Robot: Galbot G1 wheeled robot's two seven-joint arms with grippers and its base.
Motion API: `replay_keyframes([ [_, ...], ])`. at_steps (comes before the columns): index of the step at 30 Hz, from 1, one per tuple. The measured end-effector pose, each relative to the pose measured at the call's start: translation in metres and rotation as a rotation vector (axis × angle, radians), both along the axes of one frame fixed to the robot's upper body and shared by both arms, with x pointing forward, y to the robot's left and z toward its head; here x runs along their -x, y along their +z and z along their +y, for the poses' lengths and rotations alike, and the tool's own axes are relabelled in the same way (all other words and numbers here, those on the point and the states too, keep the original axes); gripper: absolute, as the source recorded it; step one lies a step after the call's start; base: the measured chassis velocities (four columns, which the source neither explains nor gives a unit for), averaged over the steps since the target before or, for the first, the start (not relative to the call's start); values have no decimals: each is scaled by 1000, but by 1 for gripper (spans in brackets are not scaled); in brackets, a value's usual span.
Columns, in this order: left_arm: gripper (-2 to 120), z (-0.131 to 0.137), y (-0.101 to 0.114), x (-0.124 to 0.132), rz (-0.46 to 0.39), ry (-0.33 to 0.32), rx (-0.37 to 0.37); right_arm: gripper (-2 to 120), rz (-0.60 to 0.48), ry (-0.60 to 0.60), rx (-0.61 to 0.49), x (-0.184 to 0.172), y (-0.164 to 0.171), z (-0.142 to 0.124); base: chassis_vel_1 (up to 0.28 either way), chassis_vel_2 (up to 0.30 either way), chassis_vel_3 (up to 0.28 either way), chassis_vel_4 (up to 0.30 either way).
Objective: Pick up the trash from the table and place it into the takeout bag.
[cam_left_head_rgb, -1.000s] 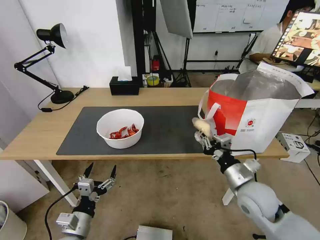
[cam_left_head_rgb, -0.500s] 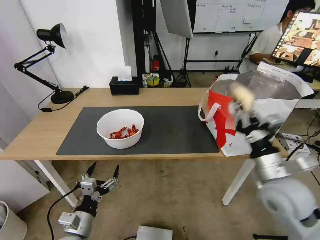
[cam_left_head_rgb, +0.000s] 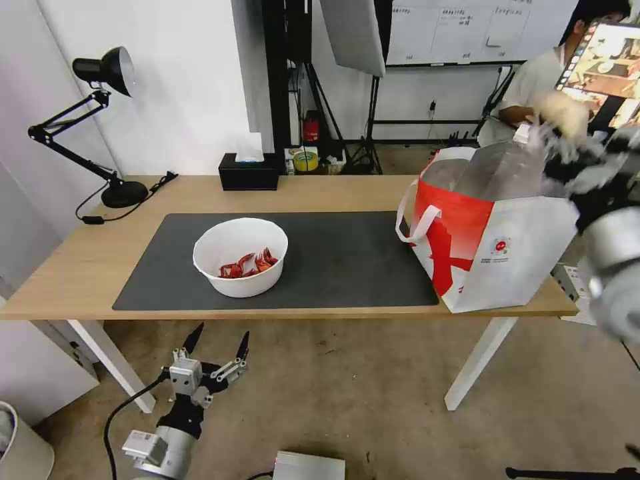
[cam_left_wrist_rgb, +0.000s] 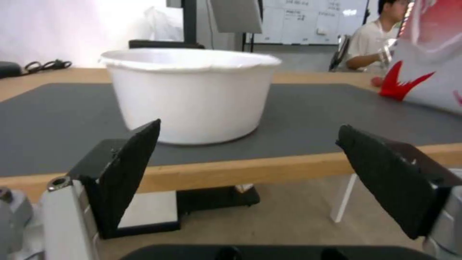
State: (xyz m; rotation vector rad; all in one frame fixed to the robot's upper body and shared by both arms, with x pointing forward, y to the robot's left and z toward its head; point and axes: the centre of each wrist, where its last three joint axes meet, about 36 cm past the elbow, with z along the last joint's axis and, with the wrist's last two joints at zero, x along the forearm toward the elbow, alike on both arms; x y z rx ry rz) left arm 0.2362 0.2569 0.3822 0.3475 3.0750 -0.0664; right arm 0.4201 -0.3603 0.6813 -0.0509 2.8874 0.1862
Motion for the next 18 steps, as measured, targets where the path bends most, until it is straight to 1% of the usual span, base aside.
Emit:
replay_keyframes([
  [1,100,-3,3,0,-6,-6,7,7,32,-21,-10,-9,8,-6,0,0,0,0],
  [2,100,-3,3,0,-6,-6,7,7,32,-21,-10,-9,8,-6,0,0,0,0],
  [5,100,-9,6,1,-16,-12,17,7,101,-47,-14,-24,17,-15,0,0,0,0],
  [6,100,-9,6,1,-16,-12,17,7,101,-47,-14,-24,17,-15,0,0,0,0],
  [7,100,-10,7,0,-19,-13,20,7,135,-57,-20,-29,18,-16,0,0,0,0],
  [8,100,-11,7,0,-20,-13,21,7,170,-60,-32,-34,18,-16,0,0,0,0],
  [9,100,-11,7,0,-20,-13,21,7,170,-60,-32,-34,18,-16,0,0,0,0],
  [11,100,-13,8,0,-20,-12,24,7,239,-73,-51,-42,13,-15,0,0,0,0],
  [12,100,-13,8,0,-20,-12,24,7,239,-73,-51,-42,13,-15,0,0,0,0],
  [13,100,-13,7,1,-19,-11,25,7,280,-81,-62,-46,10,-13,0,0,0,0],
  [15,100,-14,7,2,-17,-9,26,7,322,-94,-70,-52,5,-11,0,0,0,0],
  [16,100,-14,7,2,-17,-9,26,7,322,-94,-70,-52,5,-11,0,0,0,0],
  [18,100,-14,7,2,-15,-8,27,7,355,-101,-67,-55,0,-10,0,0,0,0],
])
